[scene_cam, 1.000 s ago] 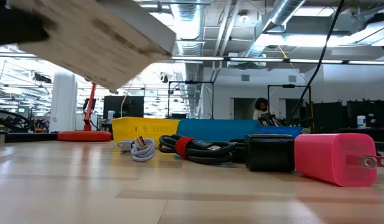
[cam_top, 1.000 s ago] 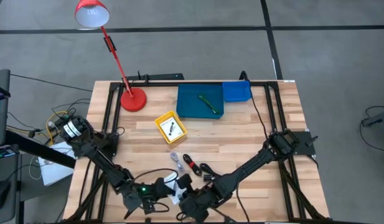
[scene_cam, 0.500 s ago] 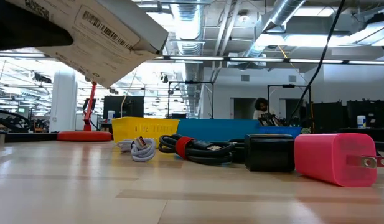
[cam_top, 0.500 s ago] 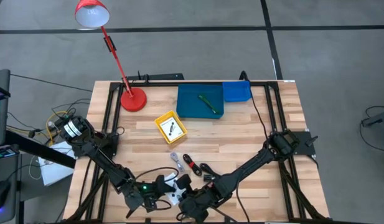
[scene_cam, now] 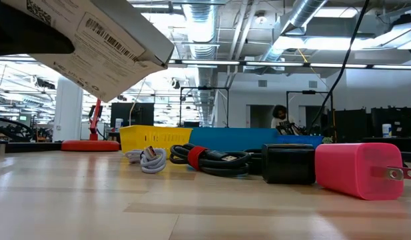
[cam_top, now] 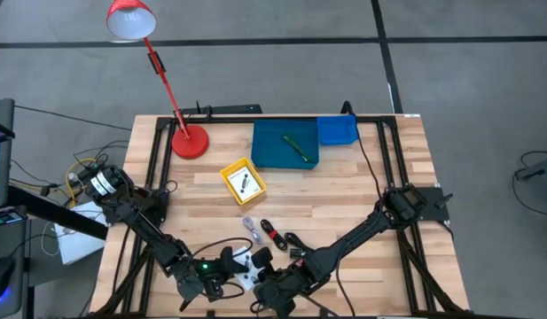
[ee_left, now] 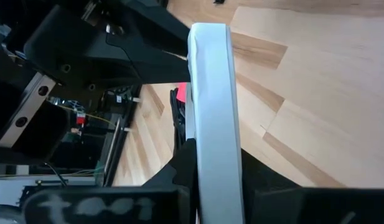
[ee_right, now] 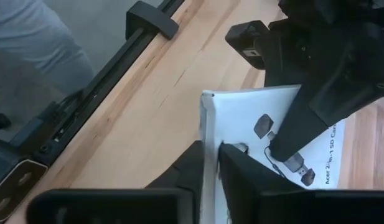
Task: Pick and place items into bin
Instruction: Put the white card reader box into the yellow bin
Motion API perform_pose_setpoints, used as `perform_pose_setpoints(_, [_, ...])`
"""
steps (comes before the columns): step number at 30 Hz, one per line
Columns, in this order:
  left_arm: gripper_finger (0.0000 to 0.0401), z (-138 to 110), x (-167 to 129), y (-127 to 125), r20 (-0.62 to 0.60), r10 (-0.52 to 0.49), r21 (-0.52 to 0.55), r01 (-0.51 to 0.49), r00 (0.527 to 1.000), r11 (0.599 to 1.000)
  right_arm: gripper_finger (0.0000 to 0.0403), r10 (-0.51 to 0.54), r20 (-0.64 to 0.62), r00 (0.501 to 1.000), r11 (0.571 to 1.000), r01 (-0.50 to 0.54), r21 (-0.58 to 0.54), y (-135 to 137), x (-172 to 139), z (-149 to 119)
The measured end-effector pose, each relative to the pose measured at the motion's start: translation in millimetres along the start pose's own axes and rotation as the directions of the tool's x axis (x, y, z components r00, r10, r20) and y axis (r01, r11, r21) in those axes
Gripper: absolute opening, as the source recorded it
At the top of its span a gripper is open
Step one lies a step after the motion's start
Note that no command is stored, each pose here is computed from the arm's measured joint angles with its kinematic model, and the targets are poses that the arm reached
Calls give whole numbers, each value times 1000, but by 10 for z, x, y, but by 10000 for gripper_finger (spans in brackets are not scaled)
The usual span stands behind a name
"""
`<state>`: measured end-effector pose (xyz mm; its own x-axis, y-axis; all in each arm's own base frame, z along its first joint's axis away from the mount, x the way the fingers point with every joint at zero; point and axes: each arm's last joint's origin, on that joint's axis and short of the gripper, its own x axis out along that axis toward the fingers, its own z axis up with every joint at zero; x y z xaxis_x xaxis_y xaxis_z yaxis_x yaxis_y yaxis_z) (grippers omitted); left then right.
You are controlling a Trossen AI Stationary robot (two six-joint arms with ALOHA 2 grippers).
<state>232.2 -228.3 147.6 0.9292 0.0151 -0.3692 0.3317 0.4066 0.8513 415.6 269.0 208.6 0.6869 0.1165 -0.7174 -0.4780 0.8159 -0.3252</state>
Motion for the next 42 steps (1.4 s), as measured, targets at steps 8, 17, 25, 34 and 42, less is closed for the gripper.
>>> perform_pose_setpoints(8, [30,-39,-2,-8,-67,30,4,-30,997,1000,118,-9,-15,1000,999,10,32,8,0,-14])
perform_pose_setpoints(17, [30,-126,9,-32,-160,40,63,-30,986,998,173,-18,-95,995,978,37,207,5,-3,-91])
perform_pose_setpoints(25, [30,-314,81,-31,-265,-9,140,47,964,989,168,19,-163,986,975,18,222,132,-49,-145])
perform_pose_setpoints(34, [30,-354,-43,590,-293,55,117,-22,955,993,151,21,-349,937,967,70,245,75,-76,-339])
perform_pose_setpoints(42, [30,-607,-509,1381,-267,-10,94,36,964,995,137,18,-430,903,961,102,255,-21,-79,-433])
